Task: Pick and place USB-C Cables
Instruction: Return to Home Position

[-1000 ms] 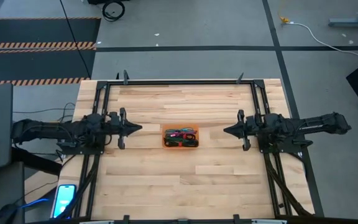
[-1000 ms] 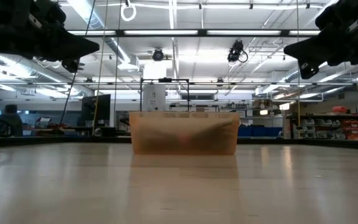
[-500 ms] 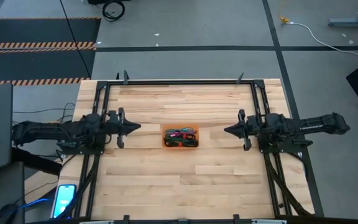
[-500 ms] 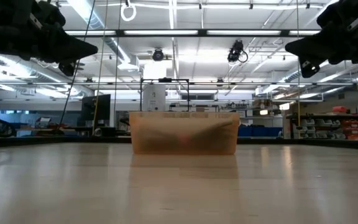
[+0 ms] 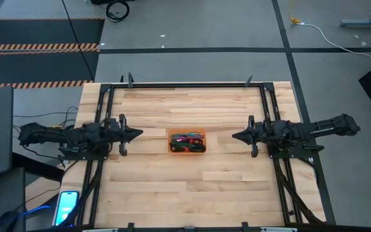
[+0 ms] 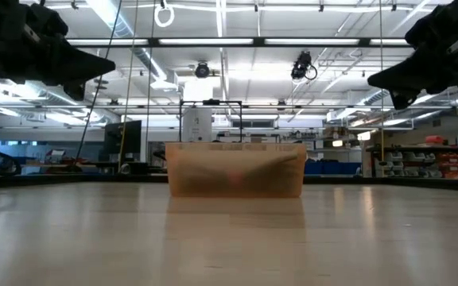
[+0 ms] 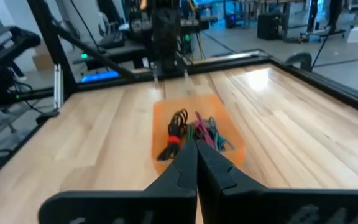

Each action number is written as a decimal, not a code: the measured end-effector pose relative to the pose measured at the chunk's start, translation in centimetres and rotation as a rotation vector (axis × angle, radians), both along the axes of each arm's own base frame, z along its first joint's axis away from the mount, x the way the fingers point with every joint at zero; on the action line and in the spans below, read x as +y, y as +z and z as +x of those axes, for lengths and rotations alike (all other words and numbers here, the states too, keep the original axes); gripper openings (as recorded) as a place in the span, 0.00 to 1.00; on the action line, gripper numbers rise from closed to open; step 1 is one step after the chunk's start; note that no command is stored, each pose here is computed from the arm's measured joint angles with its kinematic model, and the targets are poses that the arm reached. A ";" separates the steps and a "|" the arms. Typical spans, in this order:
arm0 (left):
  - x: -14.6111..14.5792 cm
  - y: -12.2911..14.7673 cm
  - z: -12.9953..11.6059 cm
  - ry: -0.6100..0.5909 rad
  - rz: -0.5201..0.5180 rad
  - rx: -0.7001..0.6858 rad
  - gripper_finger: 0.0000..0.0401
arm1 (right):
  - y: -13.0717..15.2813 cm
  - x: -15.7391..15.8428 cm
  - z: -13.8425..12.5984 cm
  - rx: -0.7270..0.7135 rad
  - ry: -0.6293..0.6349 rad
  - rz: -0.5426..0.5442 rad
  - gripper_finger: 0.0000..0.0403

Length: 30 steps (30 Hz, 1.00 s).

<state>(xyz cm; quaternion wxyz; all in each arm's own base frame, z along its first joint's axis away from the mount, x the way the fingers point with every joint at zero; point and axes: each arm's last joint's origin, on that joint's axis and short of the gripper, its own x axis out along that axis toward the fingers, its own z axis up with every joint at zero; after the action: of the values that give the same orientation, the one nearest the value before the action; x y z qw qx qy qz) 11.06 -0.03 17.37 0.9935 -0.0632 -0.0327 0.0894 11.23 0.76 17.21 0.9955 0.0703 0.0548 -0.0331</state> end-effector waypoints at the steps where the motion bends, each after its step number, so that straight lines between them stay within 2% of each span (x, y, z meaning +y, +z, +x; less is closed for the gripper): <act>1: -0.1 0.1 0.0 -0.004 0.004 -0.006 0.01 | -0.1 0.0 0.0 0.013 -0.001 -0.002 0.00; 4: -0.1 0.0 -0.1 -0.009 0.009 0.000 0.01 | -0.4 0.2 -0.1 0.038 0.001 -0.014 0.00; 14: -0.1 -0.3 -0.2 0.010 0.027 0.033 0.01 | -1.3 0.4 -0.1 -0.018 0.031 -0.081 0.00; 17: 0.0 -0.7 -0.2 0.016 0.077 0.087 0.01 | -1.3 0.5 -0.1 -0.020 0.039 -0.096 0.00; 21: 0.2 -1.5 -0.2 0.082 0.086 0.171 0.01 | -1.3 0.4 -0.1 -0.016 0.023 -0.089 0.01; 30: 0.2 -1.5 -0.2 0.088 0.094 0.176 0.01 | -1.3 0.3 -0.1 -0.015 0.003 -0.079 0.03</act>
<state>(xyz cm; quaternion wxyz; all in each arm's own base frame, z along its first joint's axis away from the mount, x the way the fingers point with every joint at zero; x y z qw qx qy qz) 10.83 0.18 15.83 0.9895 -0.0069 0.0476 0.1366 11.12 1.11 15.87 0.9979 0.0312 0.0463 -0.0331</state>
